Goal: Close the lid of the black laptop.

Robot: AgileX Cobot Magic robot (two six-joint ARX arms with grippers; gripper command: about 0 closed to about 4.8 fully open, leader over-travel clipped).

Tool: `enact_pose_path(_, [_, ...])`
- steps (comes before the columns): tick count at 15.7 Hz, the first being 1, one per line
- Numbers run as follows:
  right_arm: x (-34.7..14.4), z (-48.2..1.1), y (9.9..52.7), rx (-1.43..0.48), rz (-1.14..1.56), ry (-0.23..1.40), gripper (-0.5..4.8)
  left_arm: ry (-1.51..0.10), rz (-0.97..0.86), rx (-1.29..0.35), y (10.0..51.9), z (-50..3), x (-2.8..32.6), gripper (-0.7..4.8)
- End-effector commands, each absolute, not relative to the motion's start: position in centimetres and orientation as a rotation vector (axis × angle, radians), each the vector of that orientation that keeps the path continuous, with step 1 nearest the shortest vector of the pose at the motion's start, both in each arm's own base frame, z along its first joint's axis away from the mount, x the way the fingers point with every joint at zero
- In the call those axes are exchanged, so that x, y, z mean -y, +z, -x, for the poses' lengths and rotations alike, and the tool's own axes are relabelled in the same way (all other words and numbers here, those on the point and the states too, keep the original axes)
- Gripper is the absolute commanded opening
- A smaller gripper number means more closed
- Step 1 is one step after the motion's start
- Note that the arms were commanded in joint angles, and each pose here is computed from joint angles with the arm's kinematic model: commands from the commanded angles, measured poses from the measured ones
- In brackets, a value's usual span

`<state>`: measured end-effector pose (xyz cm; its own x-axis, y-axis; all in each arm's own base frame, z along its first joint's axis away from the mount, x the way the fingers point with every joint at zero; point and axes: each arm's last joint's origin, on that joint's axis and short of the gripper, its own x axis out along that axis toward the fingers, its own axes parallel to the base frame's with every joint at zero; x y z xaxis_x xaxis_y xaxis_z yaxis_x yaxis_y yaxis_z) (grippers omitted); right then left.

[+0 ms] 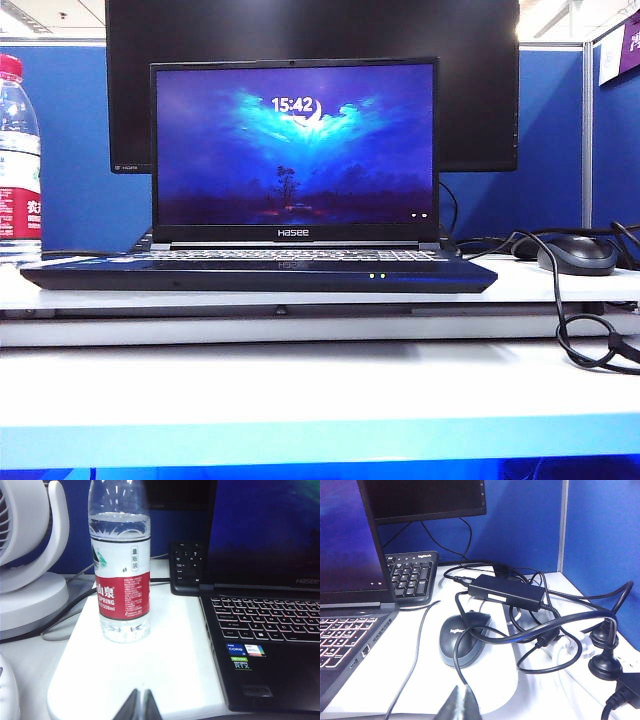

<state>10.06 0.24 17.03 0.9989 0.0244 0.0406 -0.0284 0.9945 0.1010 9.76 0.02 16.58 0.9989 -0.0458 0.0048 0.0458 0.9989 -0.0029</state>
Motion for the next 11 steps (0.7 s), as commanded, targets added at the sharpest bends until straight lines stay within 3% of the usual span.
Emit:
enact_pose_path(1, [-0.2,-10.1,16.9,0.045,-0.105,0.028,-0.01,-0.050,-0.001,0.017,16.7,-9.7,0.0,0.22])
enact_pose_path(3, [-0.2,-10.1,16.9,0.046,-0.105,0.028,-0.01,-0.050,0.000,0.022,16.8,-9.7,0.0,0.22])
enact_pose_path(5, [-0.3,-10.1,17.0,0.053,-0.128,0.037,-0.01,-0.098,0.149,0.027,16.9,-9.7,0.1,0.22])
enact_pose_path(7, [-0.8,-10.0,17.4,0.058,-0.385,0.233,-0.01,-0.290,0.562,-0.011,17.2,-9.6,0.7,0.22])
enact_pose_path(9, [-1.3,-9.8,18.0,0.037,-0.581,0.419,-0.01,-0.571,0.683,0.005,18.6,-9.1,1.3,0.21])
enact_pose_path(11, [-1.4,-9.5,19.1,0.089,-0.748,0.516,-0.01,-0.883,0.775,0.183,21.7,-7.5,1.9,0.22])
